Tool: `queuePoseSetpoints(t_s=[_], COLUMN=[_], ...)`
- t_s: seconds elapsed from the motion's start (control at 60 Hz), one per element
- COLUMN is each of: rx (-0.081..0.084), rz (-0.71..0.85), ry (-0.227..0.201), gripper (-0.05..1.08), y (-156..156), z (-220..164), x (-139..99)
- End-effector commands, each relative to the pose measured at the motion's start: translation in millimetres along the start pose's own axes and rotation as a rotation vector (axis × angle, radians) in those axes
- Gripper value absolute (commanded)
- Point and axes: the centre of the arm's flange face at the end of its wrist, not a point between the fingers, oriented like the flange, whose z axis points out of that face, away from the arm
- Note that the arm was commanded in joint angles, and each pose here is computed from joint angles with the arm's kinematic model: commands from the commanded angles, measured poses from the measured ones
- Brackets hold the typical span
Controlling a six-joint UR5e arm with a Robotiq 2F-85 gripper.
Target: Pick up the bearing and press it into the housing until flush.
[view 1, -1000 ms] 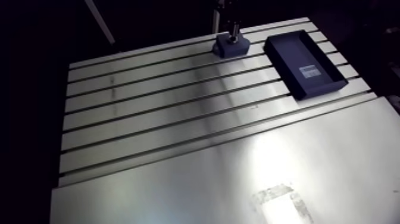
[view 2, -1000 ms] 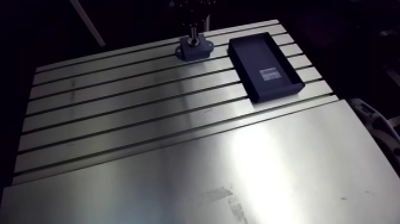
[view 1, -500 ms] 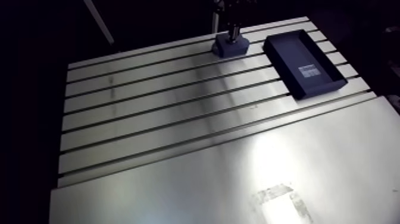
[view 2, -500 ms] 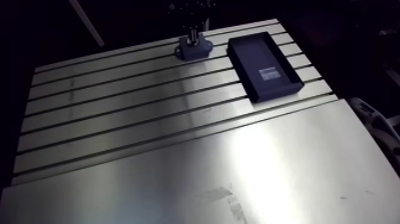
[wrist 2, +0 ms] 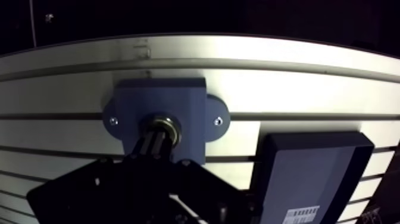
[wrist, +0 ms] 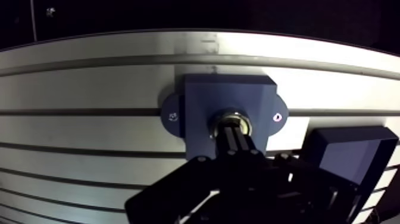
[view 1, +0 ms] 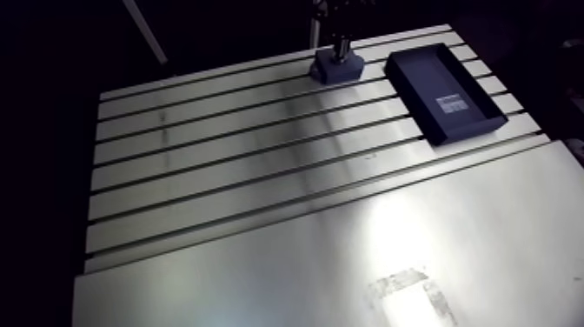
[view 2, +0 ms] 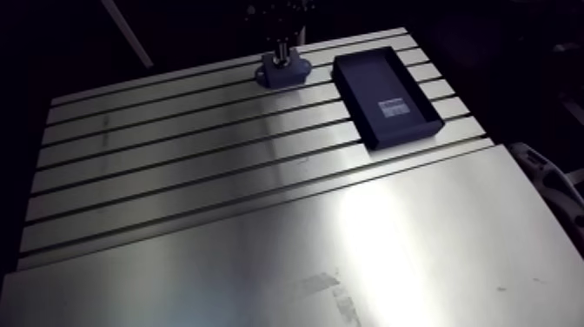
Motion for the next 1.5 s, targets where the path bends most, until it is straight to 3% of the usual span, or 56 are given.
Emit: queuePoseSetpoints(t_s=[0.017, 0.283, 1.5], rx=[0.0, -0.008, -0.003], rz=[-0.001, 0.0, -0.001], ry=[-0.001, 0.028, 0.009], gripper=[1.08, 1.08, 1.08], y=[-0.7, 0.1, -0.9], z=[0.6, -0.9, 8.6], x=[-0.1, 2.7, -2.6])
